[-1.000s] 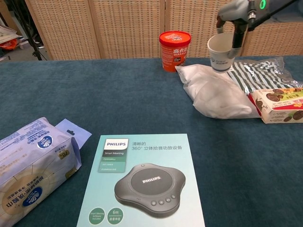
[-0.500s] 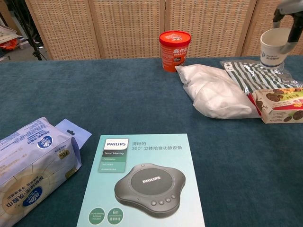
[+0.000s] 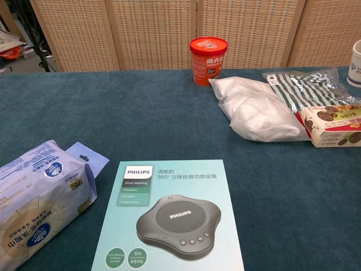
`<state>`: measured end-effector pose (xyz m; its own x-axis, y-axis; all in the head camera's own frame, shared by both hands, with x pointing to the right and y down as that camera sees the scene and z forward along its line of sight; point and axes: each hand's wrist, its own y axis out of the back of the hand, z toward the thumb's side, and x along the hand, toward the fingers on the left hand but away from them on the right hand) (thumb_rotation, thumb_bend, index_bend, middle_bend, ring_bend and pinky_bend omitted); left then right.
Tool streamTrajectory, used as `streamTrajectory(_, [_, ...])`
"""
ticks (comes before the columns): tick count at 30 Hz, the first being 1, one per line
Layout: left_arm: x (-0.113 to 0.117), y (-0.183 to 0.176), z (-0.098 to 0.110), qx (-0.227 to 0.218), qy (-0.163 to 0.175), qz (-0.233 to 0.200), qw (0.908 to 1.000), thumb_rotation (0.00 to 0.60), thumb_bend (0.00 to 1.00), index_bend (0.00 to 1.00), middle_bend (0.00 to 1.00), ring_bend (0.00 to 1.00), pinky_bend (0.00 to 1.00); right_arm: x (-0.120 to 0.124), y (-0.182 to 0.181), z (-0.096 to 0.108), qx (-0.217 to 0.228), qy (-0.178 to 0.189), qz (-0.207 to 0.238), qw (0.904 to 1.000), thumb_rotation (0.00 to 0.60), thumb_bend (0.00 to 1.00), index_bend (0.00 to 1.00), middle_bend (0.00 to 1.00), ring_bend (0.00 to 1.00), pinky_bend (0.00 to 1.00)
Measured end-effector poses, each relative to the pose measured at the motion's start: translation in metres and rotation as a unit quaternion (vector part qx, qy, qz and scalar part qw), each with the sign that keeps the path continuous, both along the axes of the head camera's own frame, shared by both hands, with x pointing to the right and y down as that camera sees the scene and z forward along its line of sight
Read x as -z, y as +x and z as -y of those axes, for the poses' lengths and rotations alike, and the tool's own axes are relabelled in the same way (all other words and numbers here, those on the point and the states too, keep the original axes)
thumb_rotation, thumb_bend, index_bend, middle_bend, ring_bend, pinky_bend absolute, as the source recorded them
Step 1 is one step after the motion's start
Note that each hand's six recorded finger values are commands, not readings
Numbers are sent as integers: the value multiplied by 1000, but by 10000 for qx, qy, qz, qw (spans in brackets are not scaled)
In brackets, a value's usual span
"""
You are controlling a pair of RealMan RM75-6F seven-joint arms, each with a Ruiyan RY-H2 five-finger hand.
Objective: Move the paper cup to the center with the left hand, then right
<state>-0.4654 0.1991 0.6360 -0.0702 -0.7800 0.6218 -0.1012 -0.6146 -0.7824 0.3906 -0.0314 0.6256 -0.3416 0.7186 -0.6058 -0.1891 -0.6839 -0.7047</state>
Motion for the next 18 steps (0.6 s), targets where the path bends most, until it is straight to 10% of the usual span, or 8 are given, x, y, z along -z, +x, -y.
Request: streamTrajectory(18, [-3, 10, -4, -152, -79, -6, 9999, 600, 251, 0, 0, 0, 0, 1, 82, -23, -830, -68, 31, 9965, 600, 260, 452, 0, 0, 0])
